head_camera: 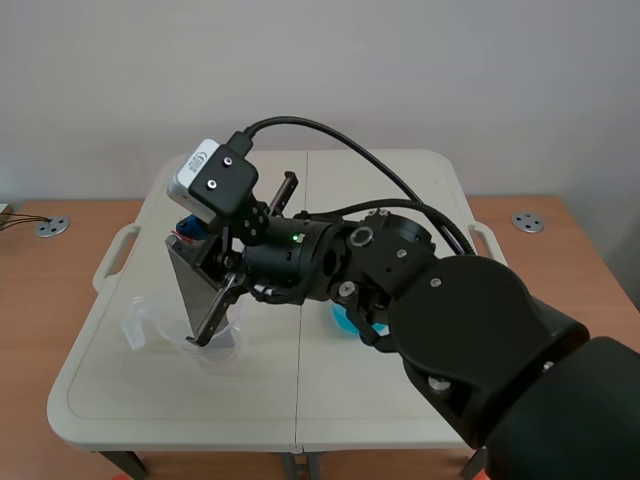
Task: Hold the metal plate by the orange handle, dip it into the blue solution, take it out and point at it, then put the plate back in the beaker on the left.
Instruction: 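Return to the home posture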
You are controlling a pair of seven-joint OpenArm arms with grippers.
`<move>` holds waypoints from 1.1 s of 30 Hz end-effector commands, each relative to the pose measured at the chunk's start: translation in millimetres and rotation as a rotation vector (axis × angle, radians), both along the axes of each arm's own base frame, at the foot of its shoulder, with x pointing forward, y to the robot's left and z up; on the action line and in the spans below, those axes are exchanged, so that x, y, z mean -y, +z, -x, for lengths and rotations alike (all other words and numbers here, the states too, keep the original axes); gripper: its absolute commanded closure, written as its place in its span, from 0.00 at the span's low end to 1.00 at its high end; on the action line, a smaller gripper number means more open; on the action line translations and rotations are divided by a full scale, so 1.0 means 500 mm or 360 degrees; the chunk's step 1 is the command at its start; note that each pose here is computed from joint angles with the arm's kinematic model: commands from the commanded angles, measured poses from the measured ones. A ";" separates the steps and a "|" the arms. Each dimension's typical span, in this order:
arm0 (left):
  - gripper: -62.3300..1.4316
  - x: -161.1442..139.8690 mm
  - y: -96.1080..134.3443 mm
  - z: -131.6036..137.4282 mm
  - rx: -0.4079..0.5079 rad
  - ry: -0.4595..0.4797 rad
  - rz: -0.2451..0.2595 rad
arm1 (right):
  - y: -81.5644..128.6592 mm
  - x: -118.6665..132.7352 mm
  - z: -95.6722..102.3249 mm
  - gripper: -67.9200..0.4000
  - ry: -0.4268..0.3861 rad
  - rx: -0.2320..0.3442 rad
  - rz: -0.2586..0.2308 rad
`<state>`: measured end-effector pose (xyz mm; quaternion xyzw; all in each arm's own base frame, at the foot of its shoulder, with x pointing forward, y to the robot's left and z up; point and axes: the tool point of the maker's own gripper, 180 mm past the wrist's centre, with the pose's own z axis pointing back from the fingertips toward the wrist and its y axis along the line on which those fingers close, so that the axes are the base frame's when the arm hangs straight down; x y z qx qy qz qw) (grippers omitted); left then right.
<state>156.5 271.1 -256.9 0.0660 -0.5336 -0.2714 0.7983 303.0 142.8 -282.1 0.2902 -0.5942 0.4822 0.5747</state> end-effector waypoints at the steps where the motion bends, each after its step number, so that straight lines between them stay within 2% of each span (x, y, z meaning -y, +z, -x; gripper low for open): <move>1: 0.95 0.005 0.013 -0.008 0.0040 -0.0003 0.0014 | 0.026 -0.009 -0.010 0.77 0.0003 0.0038 -0.0042; 4: 0.95 0.004 0.012 -0.007 0.0038 -0.0002 0.0013 | 0.026 -0.008 -0.012 0.66 -0.0001 0.0041 -0.0042; 8: 0.95 0.004 0.012 -0.007 0.0038 -0.0002 0.0013 | 0.030 -0.003 -0.023 0.46 -0.0056 0.0069 -0.0046; 11: 0.95 0.005 0.012 -0.007 0.0037 -0.0003 0.0013 | 0.034 0.003 -0.035 0.37 -0.0110 0.0097 -0.0050; 13: 0.89 0.004 0.011 -0.007 0.0034 -0.0002 0.0011 | 0.038 0.005 -0.040 0.32 -0.0132 0.0115 -0.0057; 14: 0.82 0.004 0.011 -0.007 0.0031 -0.0001 0.0009 | 0.040 0.005 -0.040 0.29 -0.0129 0.0119 -0.0067; 15: 0.71 0.004 0.010 -0.006 0.0027 -0.0008 -0.0001 | 0.046 0.004 -0.039 0.27 -0.0124 0.0129 -0.0088; 16: 0.53 0.005 0.006 -0.004 0.0015 -0.0026 -0.0028 | 0.052 0.003 -0.038 0.24 -0.0117 0.0141 -0.0112; 18: 0.07 0.007 0.002 -0.002 0.0002 -0.0048 -0.0057 | 0.061 0.002 -0.035 0.21 -0.0106 0.0158 -0.0150; 19: 0.00 0.008 0.002 -0.002 0.0004 -0.0047 -0.0052 | 0.066 0.001 -0.034 0.20 -0.0101 0.0167 -0.0170; 26: 0.00 0.008 0.002 -0.002 0.0003 -0.0047 -0.0052 | 0.081 0.015 -0.045 0.19 -0.0140 0.0166 -0.0234; 33: 0.00 0.018 0.002 0.000 -0.0005 -0.0081 -0.0018 | 0.123 0.063 -0.048 0.19 -0.0177 0.0212 -0.0305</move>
